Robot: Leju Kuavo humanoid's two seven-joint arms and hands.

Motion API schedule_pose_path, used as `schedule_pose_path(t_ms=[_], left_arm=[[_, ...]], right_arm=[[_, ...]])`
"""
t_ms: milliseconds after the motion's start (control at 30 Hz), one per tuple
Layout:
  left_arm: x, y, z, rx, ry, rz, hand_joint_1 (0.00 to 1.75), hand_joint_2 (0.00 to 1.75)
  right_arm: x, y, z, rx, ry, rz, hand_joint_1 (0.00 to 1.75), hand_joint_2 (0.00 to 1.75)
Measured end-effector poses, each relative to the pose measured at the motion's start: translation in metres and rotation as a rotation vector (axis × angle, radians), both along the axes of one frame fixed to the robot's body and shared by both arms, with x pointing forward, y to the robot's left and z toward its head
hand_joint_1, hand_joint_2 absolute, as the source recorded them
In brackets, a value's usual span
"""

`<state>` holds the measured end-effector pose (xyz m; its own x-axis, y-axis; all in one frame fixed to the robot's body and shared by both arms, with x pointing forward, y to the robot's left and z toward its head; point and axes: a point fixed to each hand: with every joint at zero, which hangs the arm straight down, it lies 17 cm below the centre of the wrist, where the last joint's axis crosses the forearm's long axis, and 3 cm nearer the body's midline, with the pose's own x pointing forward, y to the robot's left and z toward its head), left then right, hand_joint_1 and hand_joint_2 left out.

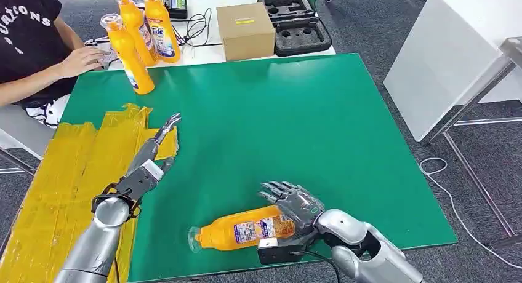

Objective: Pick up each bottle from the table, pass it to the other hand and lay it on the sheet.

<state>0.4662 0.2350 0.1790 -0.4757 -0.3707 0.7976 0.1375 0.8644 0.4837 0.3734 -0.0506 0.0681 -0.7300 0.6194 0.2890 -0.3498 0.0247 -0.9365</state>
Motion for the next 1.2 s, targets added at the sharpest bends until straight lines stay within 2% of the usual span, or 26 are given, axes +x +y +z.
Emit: schedule_pose_path(t_ms=[800, 1200], left_arm=[[0.002, -0.002, 0.0, -0.007, 0.007, 0.001, 0.0, 0.0], [0.002, -0.002, 0.0, -0.012, 0.006, 0.004, 0.0, 0.0]], right_arm=[[-0.015, 0.012, -0.036, -0.066, 0.076, 0.032, 0.0, 1.75], [-0.002, 0.016, -0.048, -0.122, 0.039, -0.003, 0.0, 1.75]])
